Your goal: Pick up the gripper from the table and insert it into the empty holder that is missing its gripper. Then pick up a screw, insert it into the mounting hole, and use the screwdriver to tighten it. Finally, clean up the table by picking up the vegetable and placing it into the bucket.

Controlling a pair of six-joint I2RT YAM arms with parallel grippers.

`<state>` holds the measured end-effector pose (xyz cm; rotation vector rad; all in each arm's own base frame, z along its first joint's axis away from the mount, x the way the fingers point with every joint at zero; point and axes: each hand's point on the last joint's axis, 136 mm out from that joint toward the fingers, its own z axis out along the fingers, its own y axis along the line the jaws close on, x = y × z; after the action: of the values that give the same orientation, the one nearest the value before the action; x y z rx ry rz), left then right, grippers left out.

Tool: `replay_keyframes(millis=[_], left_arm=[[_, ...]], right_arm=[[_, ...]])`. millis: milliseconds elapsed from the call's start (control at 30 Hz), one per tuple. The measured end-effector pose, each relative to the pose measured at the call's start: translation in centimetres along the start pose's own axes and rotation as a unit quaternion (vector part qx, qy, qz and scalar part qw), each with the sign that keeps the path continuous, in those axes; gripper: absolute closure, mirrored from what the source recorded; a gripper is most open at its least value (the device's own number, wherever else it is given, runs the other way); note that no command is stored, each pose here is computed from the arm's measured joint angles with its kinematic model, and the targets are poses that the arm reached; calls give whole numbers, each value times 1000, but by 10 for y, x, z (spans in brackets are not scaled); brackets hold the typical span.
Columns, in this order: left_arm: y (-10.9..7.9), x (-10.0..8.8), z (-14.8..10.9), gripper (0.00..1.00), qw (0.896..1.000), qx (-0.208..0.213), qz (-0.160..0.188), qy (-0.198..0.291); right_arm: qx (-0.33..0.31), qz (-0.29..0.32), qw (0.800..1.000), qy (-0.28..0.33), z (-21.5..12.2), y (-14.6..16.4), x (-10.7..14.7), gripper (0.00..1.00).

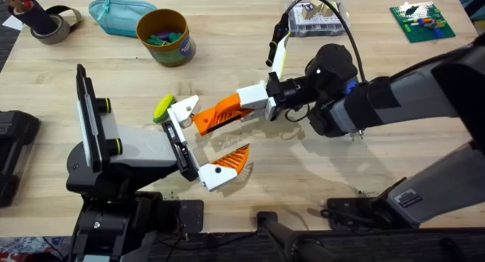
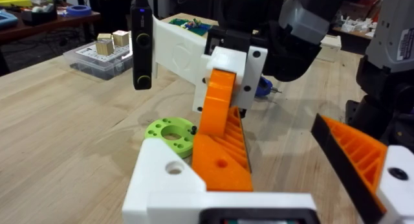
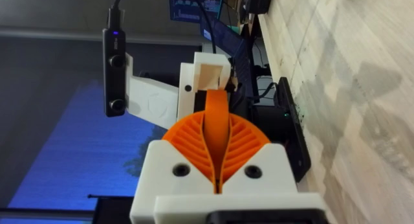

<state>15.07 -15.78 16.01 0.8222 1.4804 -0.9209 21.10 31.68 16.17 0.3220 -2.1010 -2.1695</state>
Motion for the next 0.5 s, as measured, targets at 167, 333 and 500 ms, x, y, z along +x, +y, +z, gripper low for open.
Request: replay_keyframes(millis=[167,333,500], left_arm=[[2,-1,0,10,1000,-5,-2,1],[0,0,0,10,1000,-1,-3,1],[-2,0,0,10,1000,6,-4,2]], right_arm=[[2,9,1000,3,0,-2,1,981],[-1,0,1000,10,-1,1,3,980],[-11,-24,999,35,-5,10,11,980]])
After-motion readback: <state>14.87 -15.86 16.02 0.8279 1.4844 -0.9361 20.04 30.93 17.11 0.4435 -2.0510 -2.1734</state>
